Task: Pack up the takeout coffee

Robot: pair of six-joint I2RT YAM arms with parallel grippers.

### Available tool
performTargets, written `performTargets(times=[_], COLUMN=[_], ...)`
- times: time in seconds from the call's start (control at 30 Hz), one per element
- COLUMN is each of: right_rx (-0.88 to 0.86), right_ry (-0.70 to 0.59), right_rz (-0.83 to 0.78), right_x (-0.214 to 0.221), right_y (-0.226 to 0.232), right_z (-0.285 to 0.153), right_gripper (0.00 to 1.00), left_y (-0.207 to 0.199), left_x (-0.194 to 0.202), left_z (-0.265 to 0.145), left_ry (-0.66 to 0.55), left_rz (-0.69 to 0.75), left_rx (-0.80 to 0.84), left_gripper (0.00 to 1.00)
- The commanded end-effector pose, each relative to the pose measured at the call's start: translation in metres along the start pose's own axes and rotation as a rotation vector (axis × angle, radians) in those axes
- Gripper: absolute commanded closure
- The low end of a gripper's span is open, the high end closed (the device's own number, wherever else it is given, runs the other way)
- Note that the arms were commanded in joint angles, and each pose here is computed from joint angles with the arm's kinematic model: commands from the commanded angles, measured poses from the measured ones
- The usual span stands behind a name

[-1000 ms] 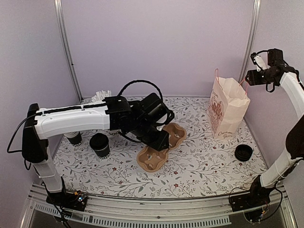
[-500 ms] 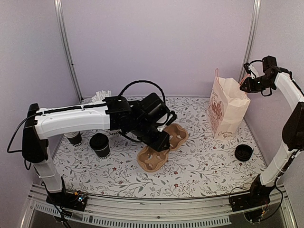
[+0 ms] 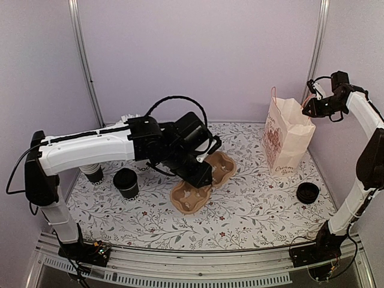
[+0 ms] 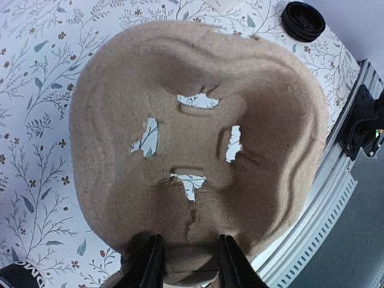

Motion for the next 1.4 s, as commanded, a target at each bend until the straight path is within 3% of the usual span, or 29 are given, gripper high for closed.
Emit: performTargets(times=[0.0,0.23,0.43,0.6,0.97,1.37], right_rx=[0.007,-0.019,-0.169,-0.355,-0.824,-1.003], right_ry=[0.038,0.040,-0.049,-0.127,-0.140,-0.049], right_rz=[0.019,0.020,-0.053,-0.220,-0.457,-0.645], right_x=[0.005,0.007,-0.004,-0.012,-0.004,0.021], right_y=[-0.003,-0.002,0.025,0.081,0.213,0.284], right_z=[0.008,0.012,-0.002,-0.022,-0.049,-0.059], right_gripper=[0.85,1.00,1.00,1.00,1.00,1.00], left_y=[-0.005,-0.004,-0.002,-0.005,-0.029,-0.056], left_x=[-0.017,-0.030,-0.038,-0.048,-0.069,-0.078], left_z=[-0.047,-0.080,-0.113,-0.142,-0.201,-0.239], left_ry=[-0.101,-0.166,-0.213,-0.287,-0.476,-0.645], left_rz=[0.023,0.037,0.055,0.075,0.222,0.370], left_rx=[0.014,-0.026,-0.055,-0.024,0.109,0.350], left_gripper=[0.70,0.70,0.70,0.71,0.73,0.71])
Point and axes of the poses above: each gripper's point midway between its finger pads, its own z axis out along the fingers, its own y axis along the line the jaws close on, x = y × z, the point moved 8 cm from there along -z, back along the fingers, and after that the axes turned 12 degrees about -z, right-handed, at the moved point
